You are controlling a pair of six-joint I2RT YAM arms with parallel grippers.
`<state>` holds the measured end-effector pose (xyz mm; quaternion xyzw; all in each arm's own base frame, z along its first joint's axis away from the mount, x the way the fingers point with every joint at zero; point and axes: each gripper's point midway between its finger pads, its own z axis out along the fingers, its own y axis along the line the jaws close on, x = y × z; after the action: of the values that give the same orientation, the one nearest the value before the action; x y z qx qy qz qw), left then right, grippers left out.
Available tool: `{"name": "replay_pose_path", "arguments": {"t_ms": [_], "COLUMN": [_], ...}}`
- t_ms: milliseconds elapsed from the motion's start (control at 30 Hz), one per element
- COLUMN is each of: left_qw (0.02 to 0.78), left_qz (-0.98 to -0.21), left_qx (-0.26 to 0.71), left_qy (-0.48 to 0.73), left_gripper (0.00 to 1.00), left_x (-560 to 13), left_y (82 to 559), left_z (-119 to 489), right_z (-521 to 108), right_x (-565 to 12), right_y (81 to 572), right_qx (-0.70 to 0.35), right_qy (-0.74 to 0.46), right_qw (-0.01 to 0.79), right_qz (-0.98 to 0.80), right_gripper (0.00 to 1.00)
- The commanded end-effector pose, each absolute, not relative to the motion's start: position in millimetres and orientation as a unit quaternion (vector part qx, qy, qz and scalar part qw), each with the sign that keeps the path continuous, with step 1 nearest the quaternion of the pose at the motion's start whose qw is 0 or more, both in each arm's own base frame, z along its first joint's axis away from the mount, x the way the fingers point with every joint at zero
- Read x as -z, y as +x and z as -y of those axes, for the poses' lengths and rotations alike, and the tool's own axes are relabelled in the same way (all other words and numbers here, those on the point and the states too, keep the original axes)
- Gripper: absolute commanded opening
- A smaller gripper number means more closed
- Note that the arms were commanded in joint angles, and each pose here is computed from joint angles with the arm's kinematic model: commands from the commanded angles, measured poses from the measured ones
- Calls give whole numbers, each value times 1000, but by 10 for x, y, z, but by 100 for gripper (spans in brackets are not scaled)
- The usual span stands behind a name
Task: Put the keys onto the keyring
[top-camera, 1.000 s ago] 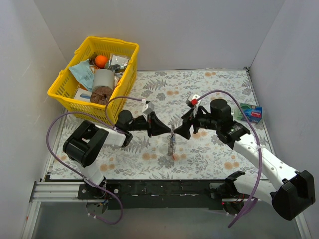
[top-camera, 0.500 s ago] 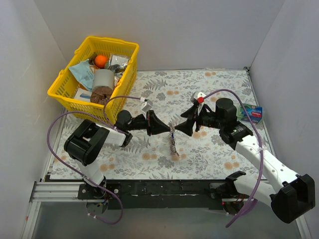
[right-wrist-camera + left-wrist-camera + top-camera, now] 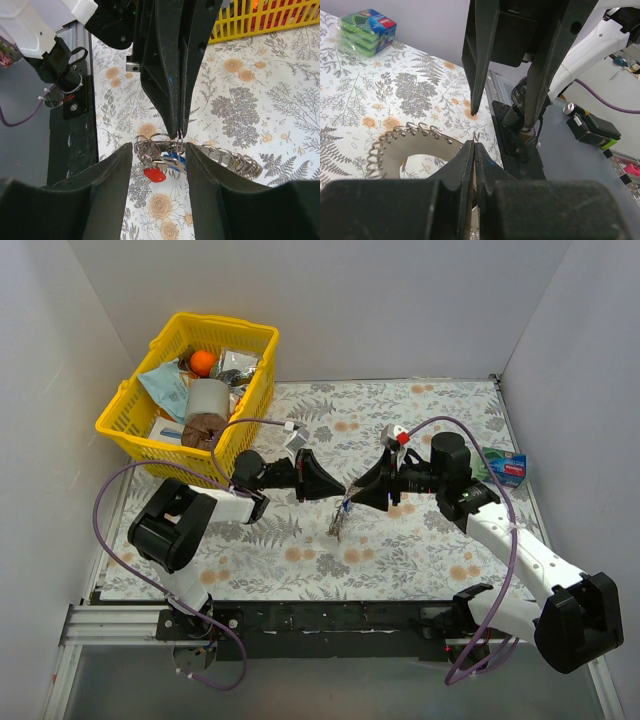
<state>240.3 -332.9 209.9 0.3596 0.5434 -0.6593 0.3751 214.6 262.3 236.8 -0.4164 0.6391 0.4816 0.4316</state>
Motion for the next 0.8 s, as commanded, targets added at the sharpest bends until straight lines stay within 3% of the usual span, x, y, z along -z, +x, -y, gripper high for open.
{"name": "replay_pose_path", "arguments": {"t_ms": [0,767], "left_qw": [539,532], "left_qz": [-333,-320], "left_qx": [621,624], "left_qy": [461,474], "left_gripper": [0,0], "left_x": [-3005,-3107], "left_y": [2140,2088], "left_z": [3178,3186], "right_z": [-2649,-2671], "right_x": [-2454,-2360], "right_y": [2115,2227], "right_qx": [-492,-488], "right_qy": [-431,-413], "right_qw": [437,439], "right_qz": [-617,-632], "right_gripper": [54,52]}}
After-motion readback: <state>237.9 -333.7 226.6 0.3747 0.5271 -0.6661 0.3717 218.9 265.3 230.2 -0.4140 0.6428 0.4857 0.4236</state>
